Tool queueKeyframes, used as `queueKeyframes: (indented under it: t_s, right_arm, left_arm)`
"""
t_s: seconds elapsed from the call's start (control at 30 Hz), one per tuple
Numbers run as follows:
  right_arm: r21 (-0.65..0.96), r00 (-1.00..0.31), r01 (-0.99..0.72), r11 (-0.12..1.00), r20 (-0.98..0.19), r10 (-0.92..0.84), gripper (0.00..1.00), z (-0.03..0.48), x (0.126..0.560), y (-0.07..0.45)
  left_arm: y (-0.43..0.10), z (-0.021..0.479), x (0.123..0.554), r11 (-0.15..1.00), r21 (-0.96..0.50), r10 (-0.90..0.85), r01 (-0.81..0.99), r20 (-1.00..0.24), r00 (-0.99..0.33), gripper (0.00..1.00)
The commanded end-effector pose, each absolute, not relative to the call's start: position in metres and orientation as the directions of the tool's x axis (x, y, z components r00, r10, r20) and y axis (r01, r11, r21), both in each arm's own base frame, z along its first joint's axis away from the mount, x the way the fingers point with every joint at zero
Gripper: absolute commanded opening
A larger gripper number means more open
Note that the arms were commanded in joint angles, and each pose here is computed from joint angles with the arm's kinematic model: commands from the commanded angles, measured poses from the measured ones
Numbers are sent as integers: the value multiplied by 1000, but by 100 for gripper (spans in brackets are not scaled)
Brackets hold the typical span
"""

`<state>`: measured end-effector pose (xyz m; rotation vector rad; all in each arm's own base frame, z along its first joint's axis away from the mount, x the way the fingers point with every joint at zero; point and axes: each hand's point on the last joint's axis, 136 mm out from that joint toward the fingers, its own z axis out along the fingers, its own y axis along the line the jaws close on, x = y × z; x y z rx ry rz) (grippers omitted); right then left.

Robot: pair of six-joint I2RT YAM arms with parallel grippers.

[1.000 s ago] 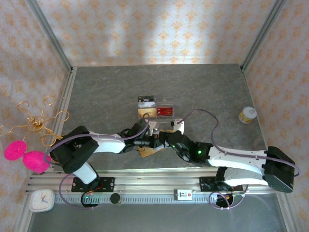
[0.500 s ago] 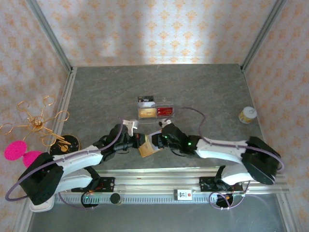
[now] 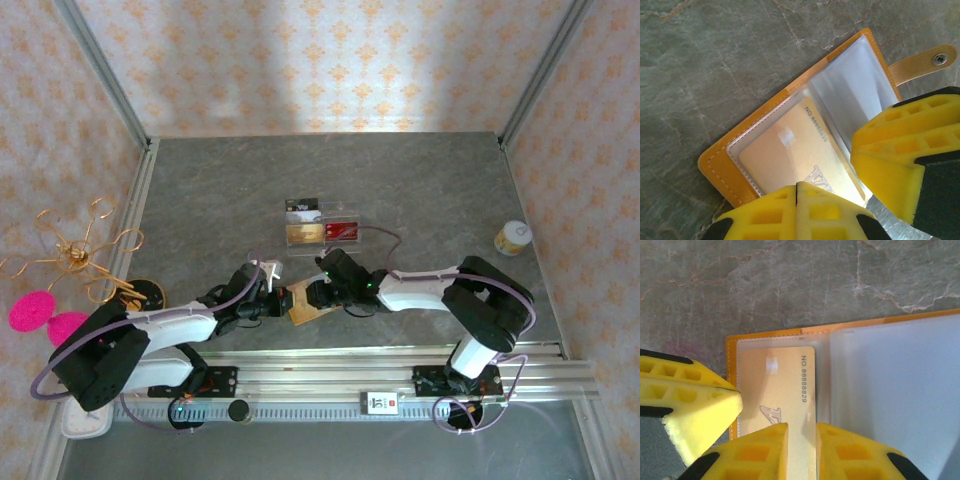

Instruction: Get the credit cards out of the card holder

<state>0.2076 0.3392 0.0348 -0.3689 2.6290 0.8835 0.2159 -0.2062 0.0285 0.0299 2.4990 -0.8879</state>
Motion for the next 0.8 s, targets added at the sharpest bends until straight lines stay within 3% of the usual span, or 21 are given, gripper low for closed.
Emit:
queueKeyframes:
  t_s: [0.0,0.23,0.4,0.57,0.77]
  right_arm:
    - [539,-924,-314,782,-362,-121,20,25,206,338]
    - [526,-933,-296,797,-339,-122,18,18,204,335]
    - [540,-932,-290,790,-346,-105,0,23,203,334]
    - [550,-925,-277,788,-374,-64,0,32,206,328]
    - [469,-919,-190,863,-394,11,0,26,214,296]
  left_arm:
    - [-196,16,217,828,-535,-116,165,-454,-884,0]
    - [-196,1,214,836,-527,-104,152,-426,-899,0]
    - [-196,2,214,834,-529,-105,155,-430,-897,0]
    - [-197,4,215,832,-531,-103,163,-437,-893,0]
    - [-199,7,218,827,-535,-103,172,-445,-890,0]
